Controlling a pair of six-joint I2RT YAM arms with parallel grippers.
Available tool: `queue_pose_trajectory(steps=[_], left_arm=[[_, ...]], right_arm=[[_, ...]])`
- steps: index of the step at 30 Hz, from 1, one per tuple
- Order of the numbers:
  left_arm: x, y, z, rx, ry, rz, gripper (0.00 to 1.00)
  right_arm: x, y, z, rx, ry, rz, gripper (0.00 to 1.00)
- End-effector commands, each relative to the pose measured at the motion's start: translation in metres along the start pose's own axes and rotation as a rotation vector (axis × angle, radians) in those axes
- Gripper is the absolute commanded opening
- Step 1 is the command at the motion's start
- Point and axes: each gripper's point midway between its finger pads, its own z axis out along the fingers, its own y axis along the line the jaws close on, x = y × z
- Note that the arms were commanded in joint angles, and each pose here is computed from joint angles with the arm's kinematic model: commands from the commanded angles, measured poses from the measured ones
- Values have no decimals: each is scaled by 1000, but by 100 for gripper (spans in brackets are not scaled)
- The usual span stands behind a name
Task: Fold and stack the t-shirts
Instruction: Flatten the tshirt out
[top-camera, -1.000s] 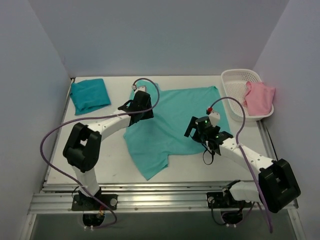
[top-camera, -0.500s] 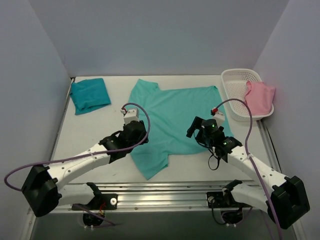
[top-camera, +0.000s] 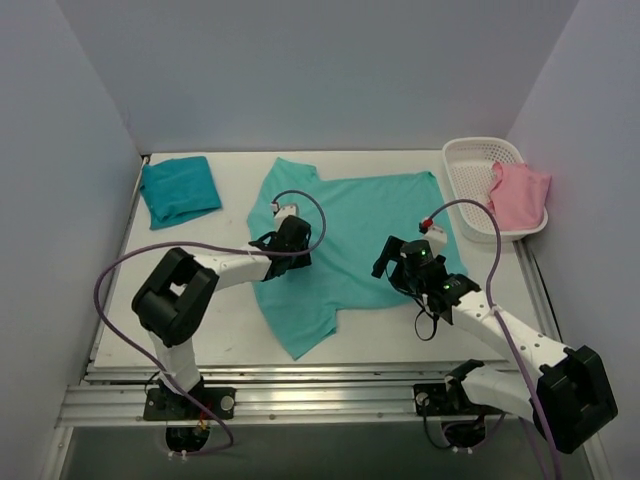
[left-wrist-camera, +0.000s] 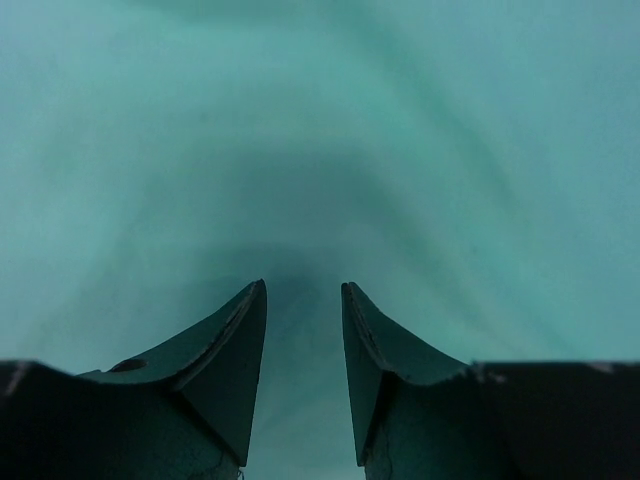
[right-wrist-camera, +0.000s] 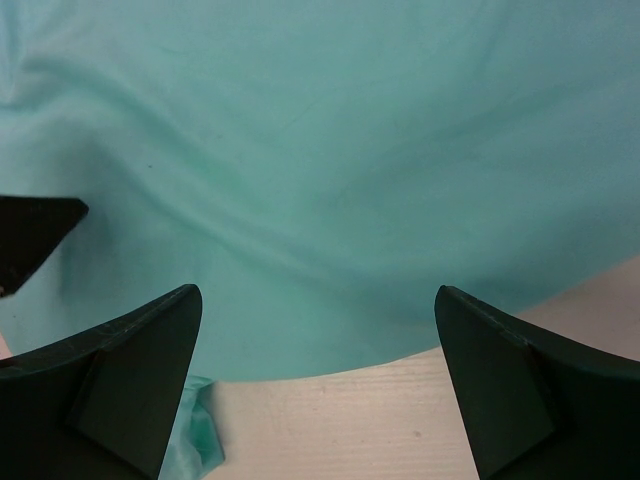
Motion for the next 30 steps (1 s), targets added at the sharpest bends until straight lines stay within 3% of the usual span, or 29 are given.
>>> queue_pose_trajectory(steps=[1, 16, 21, 26, 30], left_arm=[[-35, -27, 19, 96, -48, -23, 45], [-77, 43, 107, -16, 48, -108, 45], [-126, 53, 122, -5, 17, -155, 44], [-178, 32, 90, 67, -100, -139, 45], [-241, 10, 20, 139, -249, -129, 47]], right_arm=[[0, -5, 1, 19, -16, 7, 98], [-14, -8, 14, 32, -37, 29, 98], [-19, -12, 18, 44, -41, 29, 99], [-22, -20, 10, 90, -36, 28, 100], [-34, -34, -13, 162, -86, 77, 100]])
